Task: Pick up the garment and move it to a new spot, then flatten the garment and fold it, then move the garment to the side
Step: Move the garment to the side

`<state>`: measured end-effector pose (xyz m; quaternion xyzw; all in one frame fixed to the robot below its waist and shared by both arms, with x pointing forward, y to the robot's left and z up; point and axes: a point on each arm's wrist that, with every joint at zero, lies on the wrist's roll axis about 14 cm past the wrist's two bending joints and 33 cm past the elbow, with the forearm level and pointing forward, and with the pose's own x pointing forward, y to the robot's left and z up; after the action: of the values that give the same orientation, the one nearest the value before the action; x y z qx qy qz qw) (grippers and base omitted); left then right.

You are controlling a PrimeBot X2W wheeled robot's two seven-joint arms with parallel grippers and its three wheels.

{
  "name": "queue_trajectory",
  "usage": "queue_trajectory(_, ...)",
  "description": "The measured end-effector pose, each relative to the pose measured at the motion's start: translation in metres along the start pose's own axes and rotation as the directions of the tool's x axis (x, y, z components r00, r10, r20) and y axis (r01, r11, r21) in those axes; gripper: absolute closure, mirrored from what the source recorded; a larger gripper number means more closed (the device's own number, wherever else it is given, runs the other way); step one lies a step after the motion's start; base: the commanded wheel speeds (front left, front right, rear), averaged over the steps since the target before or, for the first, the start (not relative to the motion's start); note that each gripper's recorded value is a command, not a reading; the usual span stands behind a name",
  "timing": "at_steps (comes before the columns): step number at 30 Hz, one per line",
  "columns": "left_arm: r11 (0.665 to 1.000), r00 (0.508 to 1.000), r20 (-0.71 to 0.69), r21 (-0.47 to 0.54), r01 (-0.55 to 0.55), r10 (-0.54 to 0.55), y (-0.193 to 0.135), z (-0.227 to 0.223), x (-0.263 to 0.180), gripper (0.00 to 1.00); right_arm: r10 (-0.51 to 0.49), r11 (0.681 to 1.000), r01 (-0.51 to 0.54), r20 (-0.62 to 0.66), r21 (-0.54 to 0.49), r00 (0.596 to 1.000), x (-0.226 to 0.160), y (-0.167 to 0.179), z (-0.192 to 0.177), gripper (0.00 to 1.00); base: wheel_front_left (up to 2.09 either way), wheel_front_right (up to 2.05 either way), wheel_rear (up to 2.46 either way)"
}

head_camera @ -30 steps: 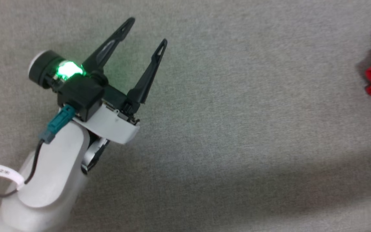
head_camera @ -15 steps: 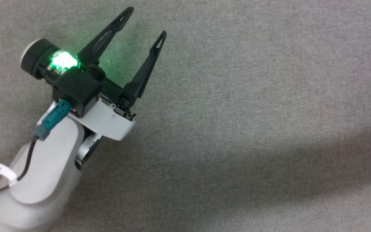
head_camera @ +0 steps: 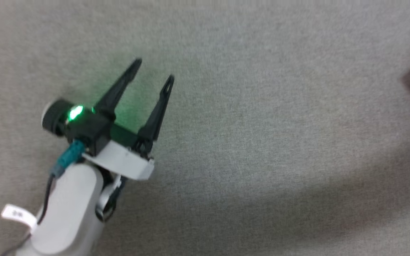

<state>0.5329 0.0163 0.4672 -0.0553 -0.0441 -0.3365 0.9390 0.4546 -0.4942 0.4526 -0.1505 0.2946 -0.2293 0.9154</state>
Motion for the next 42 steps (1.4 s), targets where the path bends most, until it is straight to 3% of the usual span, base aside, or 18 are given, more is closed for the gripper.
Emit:
queue_trajectory(4,0.998,0.998,-0.002,-0.016,-0.056,0.056,-0.001,0.010,-0.018,0.00,0.040,0.998,-0.043,0.061,0.049,0.997,-0.013,0.010,0.006,0.00,0.00,0.00,0.00)
queue_trajectory(10,0.987,0.987,-0.043,-0.034,-0.156,0.155,0.002,0.014,-0.058,0.00,0.173,0.978,-0.187,0.145,0.090,0.974,-0.036,0.058,0.009,0.00,0.00,0.00,0.00)
queue_trajectory(16,0.965,0.963,-0.078,-0.036,-0.260,0.256,0.009,0.019,-0.100,0.00,0.355,0.925,-0.375,0.217,0.057,0.909,-0.074,0.126,0.005,0.00,0.00,0.00,0.00)
queue_trajectory(20,0.944,0.942,-0.075,-0.026,-0.328,0.326,0.016,0.029,-0.128,0.00,0.437,0.875,-0.479,0.317,0.064,0.842,-0.102,0.165,0.022,0.00,0.00,0.00,0.00)
queue_trajectory(28,0.890,0.890,-0.053,-0.027,-0.455,0.454,0.027,0.045,-0.178,0.00,0.502,0.788,-0.610,0.488,0.080,0.714,-0.155,0.206,0.048,0.00,0.00,0.00,0.00)
queue_trajectory(35,0.837,0.838,-0.024,-0.030,-0.546,0.546,0.030,0.056,-0.222,0.00,0.491,0.743,-0.664,0.605,0.084,0.626,-0.194,0.213,0.070,0.00,0.00,0.00,0.00)
queue_trajectory(39,0.818,0.819,-0.011,-0.031,-0.574,0.574,0.027,0.060,-0.240,0.00,0.494,0.719,-0.688,0.623,0.099,0.606,-0.212,0.219,0.060,0.00,0.00,0.00,0.00)
queue_trajectory(42,0.810,0.811,-0.004,-0.038,-0.585,0.585,0.023,0.061,-0.248,0.00,0.488,0.719,-0.688,0.634,0.096,0.599,-0.219,0.218,0.054,0.00,0.00,0.00,0.00)
